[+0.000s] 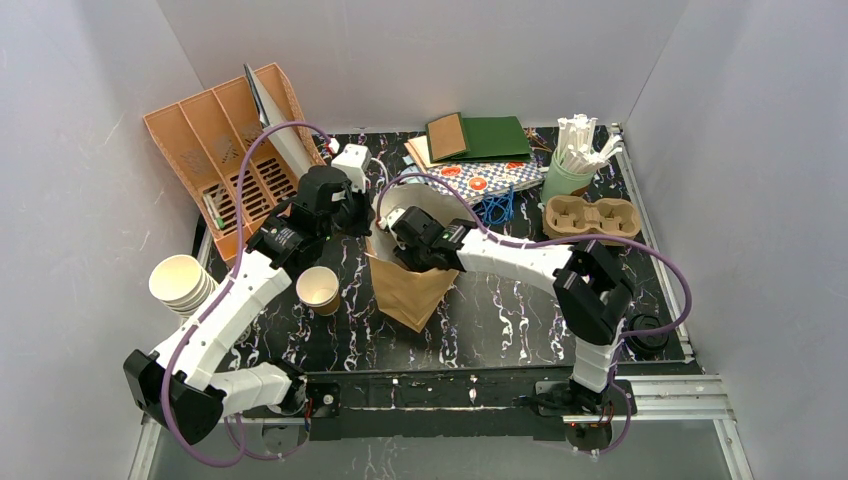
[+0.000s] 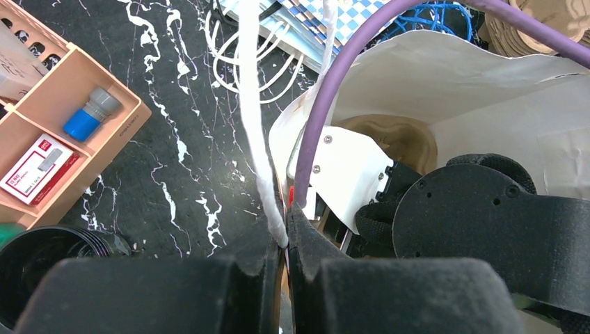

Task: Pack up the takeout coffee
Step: Place the cup tray in the takeout bag.

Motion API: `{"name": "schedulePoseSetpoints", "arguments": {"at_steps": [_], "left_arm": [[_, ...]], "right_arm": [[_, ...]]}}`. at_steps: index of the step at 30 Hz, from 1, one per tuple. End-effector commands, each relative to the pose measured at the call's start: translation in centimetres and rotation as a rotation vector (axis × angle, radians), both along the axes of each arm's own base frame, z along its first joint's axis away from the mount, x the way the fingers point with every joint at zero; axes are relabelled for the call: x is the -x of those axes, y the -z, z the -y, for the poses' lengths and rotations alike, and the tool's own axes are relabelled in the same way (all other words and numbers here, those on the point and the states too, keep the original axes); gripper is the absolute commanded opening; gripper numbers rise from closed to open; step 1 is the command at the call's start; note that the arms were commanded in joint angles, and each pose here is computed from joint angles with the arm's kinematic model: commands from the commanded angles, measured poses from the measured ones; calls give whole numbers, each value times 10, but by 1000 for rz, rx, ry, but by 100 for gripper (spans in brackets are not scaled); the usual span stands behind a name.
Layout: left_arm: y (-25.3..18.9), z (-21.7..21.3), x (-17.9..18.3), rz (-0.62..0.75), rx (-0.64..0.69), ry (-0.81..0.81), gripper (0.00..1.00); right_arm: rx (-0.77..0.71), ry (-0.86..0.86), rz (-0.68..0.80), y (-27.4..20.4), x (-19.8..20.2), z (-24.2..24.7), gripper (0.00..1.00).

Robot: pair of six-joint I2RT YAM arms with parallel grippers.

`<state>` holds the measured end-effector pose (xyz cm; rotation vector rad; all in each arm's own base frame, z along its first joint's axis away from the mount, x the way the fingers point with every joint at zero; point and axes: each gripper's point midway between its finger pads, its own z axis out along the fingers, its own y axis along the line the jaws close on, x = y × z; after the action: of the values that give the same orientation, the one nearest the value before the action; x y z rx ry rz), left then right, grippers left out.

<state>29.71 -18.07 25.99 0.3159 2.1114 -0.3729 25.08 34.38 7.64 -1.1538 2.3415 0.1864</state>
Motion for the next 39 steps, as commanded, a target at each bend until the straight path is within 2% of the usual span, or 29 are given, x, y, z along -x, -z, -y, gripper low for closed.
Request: {"name": "schedulePoseSetpoints", "arguments": {"at_steps": [1, 8, 18, 25, 31, 38, 39], "left_arm": [[-32, 0, -2, 100, 68, -10, 0], [-40, -3, -6, 132, 56, -16, 0], [-45, 7, 0, 126, 95, 36, 0], [-50, 15, 7, 131, 129, 92, 0], [-45, 18, 11, 119, 134, 114, 0], [-37, 14, 12, 112, 115, 99, 0], [-36, 13, 12, 109, 114, 94, 5]], "right_arm": [[135, -29, -95, 54, 22, 20, 35], [181, -26, -139, 69, 30, 29, 36], [153, 6, -133, 21, 25, 19, 38], [137, -7, -228, -2, 36, 7, 38], [144, -10, -332, 0, 52, 2, 40], [128, 21, -277, -9, 45, 7, 41], [132, 30, -265, -9, 43, 8, 41]]}}
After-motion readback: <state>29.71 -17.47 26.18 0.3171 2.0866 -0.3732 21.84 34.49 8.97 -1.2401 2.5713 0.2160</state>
